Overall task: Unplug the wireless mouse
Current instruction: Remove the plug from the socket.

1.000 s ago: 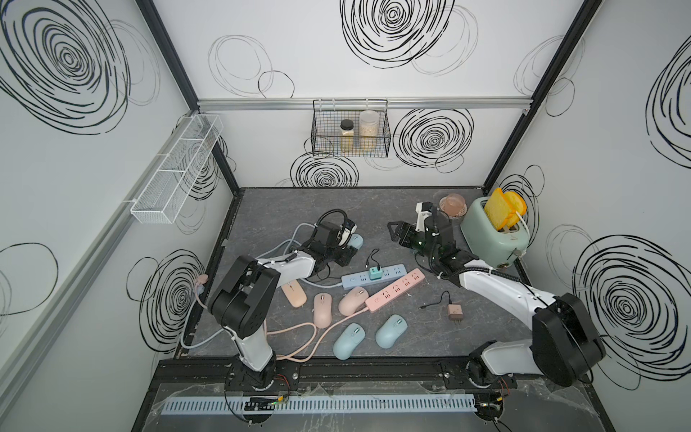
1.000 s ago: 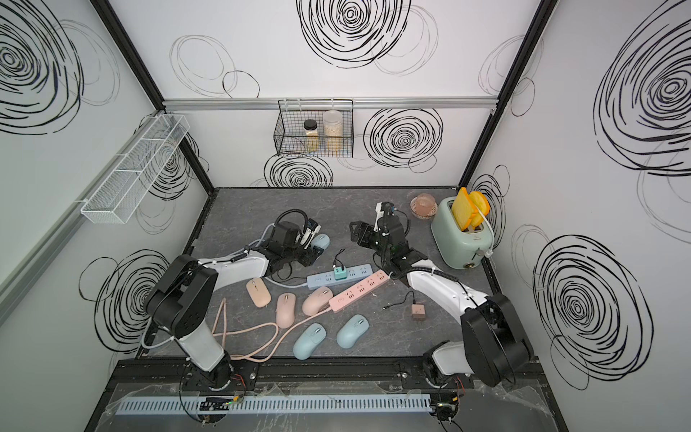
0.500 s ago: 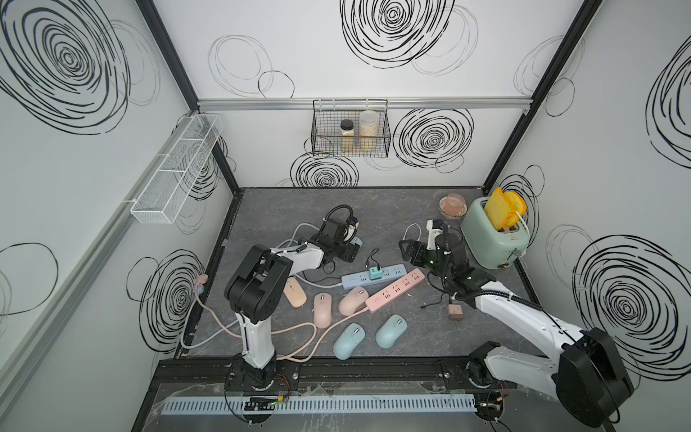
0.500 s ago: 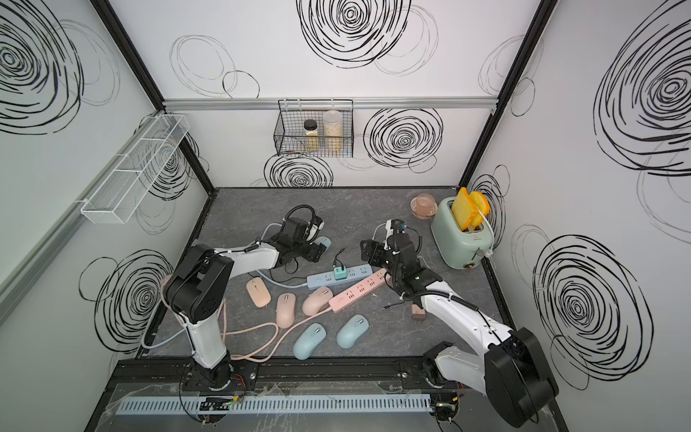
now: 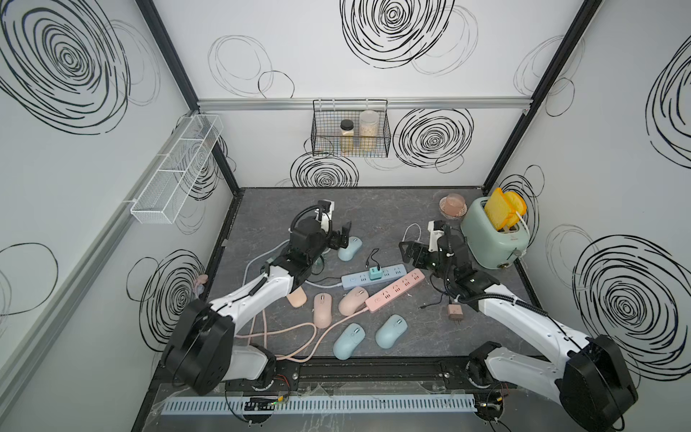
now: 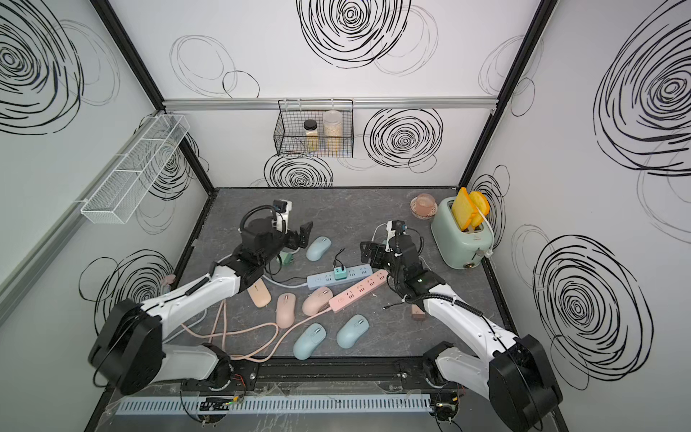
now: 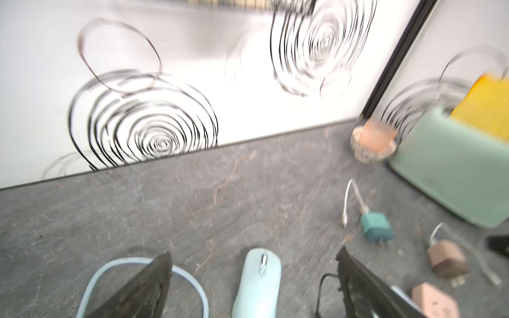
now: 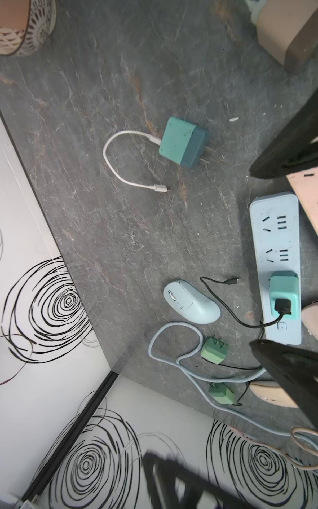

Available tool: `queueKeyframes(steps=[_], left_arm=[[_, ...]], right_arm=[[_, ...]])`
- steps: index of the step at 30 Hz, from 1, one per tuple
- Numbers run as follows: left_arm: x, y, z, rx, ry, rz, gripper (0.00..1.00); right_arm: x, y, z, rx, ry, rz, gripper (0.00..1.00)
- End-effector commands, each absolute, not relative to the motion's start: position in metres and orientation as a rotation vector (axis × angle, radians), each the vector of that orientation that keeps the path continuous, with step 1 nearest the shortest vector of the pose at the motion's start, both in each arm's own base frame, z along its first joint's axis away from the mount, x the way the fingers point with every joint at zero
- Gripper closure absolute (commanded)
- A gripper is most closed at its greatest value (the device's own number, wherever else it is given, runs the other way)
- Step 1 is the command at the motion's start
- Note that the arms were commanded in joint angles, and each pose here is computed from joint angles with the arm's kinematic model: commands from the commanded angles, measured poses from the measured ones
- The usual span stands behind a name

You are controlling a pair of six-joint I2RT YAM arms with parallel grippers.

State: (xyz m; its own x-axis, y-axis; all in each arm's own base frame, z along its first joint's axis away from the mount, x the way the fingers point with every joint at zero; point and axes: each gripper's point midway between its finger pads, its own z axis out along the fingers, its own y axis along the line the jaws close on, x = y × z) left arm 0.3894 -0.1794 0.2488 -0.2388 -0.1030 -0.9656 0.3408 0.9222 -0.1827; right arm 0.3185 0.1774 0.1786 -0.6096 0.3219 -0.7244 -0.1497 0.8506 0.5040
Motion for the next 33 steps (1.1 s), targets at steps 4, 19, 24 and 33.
queueKeyframes(steps=[4, 19, 24, 33], left_arm=[[0.353, -0.154, 0.289, -0.091, 1.549, -0.86, 0.02], [0.277, -0.224, 0.125, 0.201, 2.074, -0.682, 0.44], [0.284, -0.236, 0.097, 0.252, 2.144, -0.661, 0.48], [0.289, -0.247, 0.066, 0.307, 2.214, -0.643, 0.49]], right_arm=[[0.31, 0.188, 0.173, 0.024, 2.159, 0.689, 0.05], [0.291, 0.256, 0.129, -0.322, 2.334, 0.511, 0.05], [0.289, 0.259, 0.125, -0.323, 2.345, 0.49, 0.05], [0.286, 0.266, 0.12, -0.351, 2.346, 0.493, 0.09]])
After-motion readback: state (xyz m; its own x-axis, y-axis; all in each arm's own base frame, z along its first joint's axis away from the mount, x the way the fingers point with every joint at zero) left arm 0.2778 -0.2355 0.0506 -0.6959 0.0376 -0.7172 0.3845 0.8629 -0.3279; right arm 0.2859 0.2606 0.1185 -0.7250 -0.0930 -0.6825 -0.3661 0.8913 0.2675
